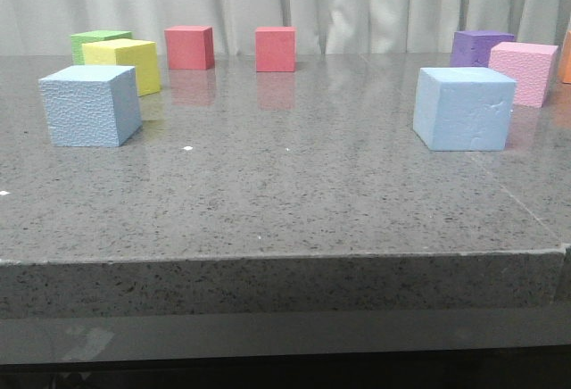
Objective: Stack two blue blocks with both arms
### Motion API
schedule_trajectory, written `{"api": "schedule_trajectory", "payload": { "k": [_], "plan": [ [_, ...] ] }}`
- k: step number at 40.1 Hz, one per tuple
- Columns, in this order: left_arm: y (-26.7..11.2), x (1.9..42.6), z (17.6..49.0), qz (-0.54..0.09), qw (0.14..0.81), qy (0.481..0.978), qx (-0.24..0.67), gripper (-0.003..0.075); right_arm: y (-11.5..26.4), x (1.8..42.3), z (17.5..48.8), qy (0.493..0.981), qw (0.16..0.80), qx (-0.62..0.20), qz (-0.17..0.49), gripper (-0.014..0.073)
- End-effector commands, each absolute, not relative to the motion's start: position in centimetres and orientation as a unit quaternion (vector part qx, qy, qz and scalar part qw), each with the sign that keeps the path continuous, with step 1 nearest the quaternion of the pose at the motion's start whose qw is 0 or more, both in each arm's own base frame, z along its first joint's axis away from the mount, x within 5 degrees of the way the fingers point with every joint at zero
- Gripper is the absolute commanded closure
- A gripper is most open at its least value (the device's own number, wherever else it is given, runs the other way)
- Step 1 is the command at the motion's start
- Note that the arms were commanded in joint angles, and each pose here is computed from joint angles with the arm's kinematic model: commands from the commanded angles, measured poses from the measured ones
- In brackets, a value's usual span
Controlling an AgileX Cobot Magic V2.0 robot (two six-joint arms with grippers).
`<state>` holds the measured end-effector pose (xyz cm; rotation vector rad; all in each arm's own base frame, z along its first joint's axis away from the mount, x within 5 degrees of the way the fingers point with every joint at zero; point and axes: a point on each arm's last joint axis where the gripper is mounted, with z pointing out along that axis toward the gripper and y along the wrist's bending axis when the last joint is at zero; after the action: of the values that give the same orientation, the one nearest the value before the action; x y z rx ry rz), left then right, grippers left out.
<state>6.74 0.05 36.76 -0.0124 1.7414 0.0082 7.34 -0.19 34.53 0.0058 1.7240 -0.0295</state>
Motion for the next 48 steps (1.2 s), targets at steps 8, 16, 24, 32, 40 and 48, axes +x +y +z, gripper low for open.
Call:
{"api": "schedule_trajectory", "payload": {
  "k": [8, 16, 24, 32, 40, 48],
  "plan": [
    [0.1, 6.9, 38.3, 0.006, 0.680, 0.733, -0.005, 0.0246, -0.2, 7.4, 36.2, 0.729, 0.684, -0.003, -0.021, -0.0006],
    [0.1, 6.9, 38.3, 0.006, 0.680, 0.733, -0.005, 0.0290, -0.1, 7.5, 36.2, 0.730, 0.683, 0.004, -0.004, -0.0006],
    [0.1, 6.9, 38.3, 0.006, 0.680, 0.733, -0.005, 0.0339, 0.3, 9.6, 36.9, 0.807, 0.590, 0.015, 0.029, -0.0006],
    [0.1, 6.9, 38.3, 0.006, 0.680, 0.733, -0.005, 0.0374, 2.3, 13.7, 38.4, 0.881, 0.459, -0.025, 0.114, -0.0006],
    [0.1, 6.9, 38.3, 0.006, 0.680, 0.733, -0.005, 0.0374, 5.0, 18.3, 39.5, 0.906, 0.385, -0.096, 0.148, -0.0006],
    [0.1, 6.9, 38.3, 0.006, 0.680, 0.733, -0.005, 0.0374, 7.2, 23.1, 39.7, 0.936, 0.303, -0.097, 0.149, -0.0006]
  ]
}}
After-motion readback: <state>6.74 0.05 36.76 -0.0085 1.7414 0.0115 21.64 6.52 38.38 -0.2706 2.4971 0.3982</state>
